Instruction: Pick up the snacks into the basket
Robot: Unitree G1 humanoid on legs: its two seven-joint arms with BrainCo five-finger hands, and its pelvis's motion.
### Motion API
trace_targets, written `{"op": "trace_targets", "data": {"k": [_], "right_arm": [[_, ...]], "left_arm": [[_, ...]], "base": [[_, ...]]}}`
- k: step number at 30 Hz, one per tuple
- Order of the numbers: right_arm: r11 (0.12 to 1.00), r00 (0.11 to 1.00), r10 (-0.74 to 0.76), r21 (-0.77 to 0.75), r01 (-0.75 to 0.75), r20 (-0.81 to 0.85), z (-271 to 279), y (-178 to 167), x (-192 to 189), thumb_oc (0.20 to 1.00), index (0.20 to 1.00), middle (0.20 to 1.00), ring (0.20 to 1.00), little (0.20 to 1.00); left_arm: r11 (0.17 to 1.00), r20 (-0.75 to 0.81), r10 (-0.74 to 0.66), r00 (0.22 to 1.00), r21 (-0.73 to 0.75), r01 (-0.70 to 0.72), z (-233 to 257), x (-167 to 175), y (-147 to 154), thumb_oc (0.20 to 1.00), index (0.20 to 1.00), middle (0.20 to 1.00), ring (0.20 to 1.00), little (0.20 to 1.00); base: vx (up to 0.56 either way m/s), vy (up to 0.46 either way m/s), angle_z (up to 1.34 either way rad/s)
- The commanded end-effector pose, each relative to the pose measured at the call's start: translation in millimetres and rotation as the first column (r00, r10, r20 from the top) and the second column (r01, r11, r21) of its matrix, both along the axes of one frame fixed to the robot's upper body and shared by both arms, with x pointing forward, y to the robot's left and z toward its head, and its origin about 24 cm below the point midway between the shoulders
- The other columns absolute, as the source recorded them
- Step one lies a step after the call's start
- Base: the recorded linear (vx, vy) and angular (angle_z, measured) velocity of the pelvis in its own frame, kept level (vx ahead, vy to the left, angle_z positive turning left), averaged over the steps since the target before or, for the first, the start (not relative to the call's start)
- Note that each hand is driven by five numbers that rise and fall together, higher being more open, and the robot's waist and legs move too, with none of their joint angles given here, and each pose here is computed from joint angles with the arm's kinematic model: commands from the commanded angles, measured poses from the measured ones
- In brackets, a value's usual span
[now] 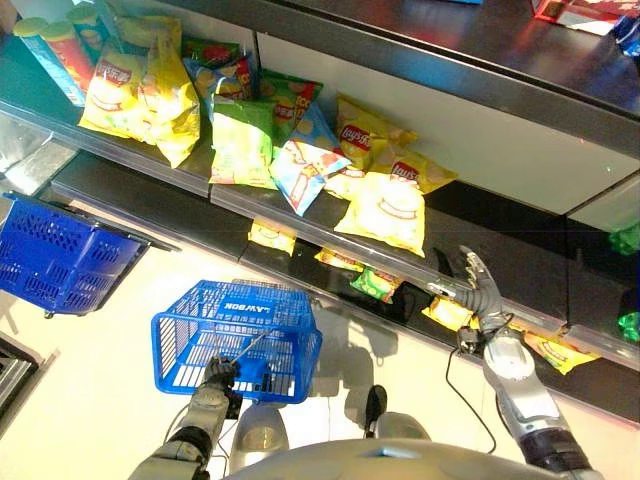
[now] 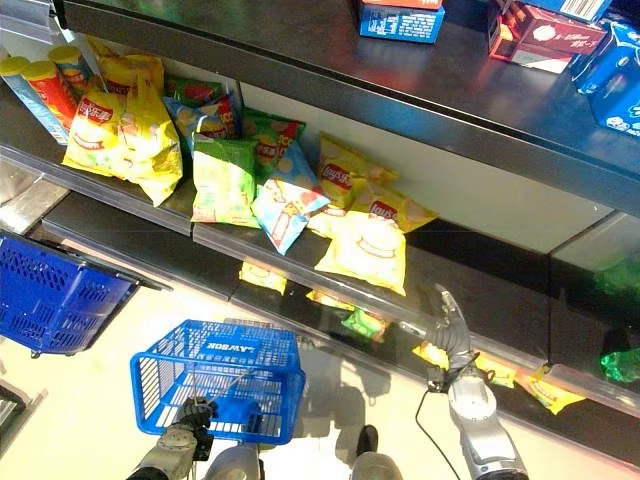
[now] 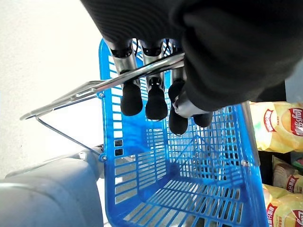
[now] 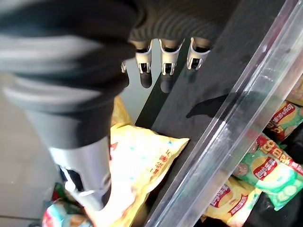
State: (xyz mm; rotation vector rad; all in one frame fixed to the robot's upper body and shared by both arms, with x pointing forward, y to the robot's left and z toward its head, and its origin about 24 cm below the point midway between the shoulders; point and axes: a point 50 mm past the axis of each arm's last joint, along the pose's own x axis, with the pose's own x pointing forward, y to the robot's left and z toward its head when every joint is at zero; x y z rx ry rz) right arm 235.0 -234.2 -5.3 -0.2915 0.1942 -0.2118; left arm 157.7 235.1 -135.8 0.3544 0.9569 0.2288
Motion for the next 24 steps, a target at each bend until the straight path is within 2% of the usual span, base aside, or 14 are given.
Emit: {"op": "trace_targets", "data": {"k": [1,2,4,6,9,10,14,18,24], "right_arm": [[0.996,0.985,-0.068,-0.051,0.077,0.156,38,-20,21,1.0,1.0,1.0,1.0,1.0],[0.993,0.982,-0.113,-0.018,0.117,0.15,36,-26,24,1.0,1.0,1.0,1.0,1.0],[0.985,0.978,-0.152,-0.053,0.162,0.145,40,-35,34,1.0,1.0,1.0,1.0,1.0],[0.981,0.976,-0.169,-0.076,0.181,0.138,44,-42,44,1.0,1.0,1.0,1.0,1.0],[0.977,0.975,-0.182,-0.09,0.194,0.131,49,-48,54,1.0,1.0,1.0,1.0,1.0],[0.971,0.977,-0.179,-0.137,0.194,0.114,54,-54,64,1.0,1.0,1.0,1.0,1.0],[0.969,0.982,-0.172,-0.165,0.184,0.081,58,-56,78,1.0,1.0,1.0,1.0,1.0],[0.963,0.983,-0.174,-0.2,0.183,0.061,71,-58,98,1.0,1.0,1.0,1.0,1.0],[0.954,0.978,-0.202,-0.216,0.209,0.055,85,-63,112,1.0,1.0,1.0,1.0,1.0]], "left_arm": [[1.0,-0.078,0.019,0.997,-0.003,-0.02,-8,-17,3,0.2,0.2,0.2,0.2,0.2],[1.0,-0.088,0.024,0.996,-0.001,-0.024,-9,-20,4,0.2,0.2,0.2,0.2,0.2],[1.0,-0.106,0.009,0.994,0.017,-0.007,-9,-22,7,0.2,0.2,0.2,0.2,0.2],[0.998,-0.119,-0.045,0.992,0.031,0.049,-10,-21,4,0.2,0.2,0.2,0.2,0.2],[0.997,-0.119,-0.055,0.991,0.044,0.06,-9,-19,5,0.2,0.2,0.2,0.2,0.2],[0.997,-0.11,-0.073,0.991,0.028,0.076,-9,-15,0,0.2,0.2,0.2,0.2,0.2],[0.988,-0.067,-0.145,0.987,0.047,0.148,-2,3,-6,0.2,0.2,0.2,0.2,0.2],[0.954,-0.01,-0.261,0.965,0.148,0.259,13,32,-6,0.2,0.2,0.2,0.2,0.2],[0.949,0.053,-0.264,0.963,0.194,0.249,25,49,-2,0.2,0.2,0.2,0.2,0.2]], "base": [[0.0,0.0,0.0],[0.0,0.0,0.0],[0.0,0.0,0.0],[0.0,0.0,0.0],[-0.06,0.008,0.01],[-0.06,0.004,0.01],[-0.07,0.002,0.01],[-0.07,0.005,0.02],[-0.03,0.008,0.05]]}}
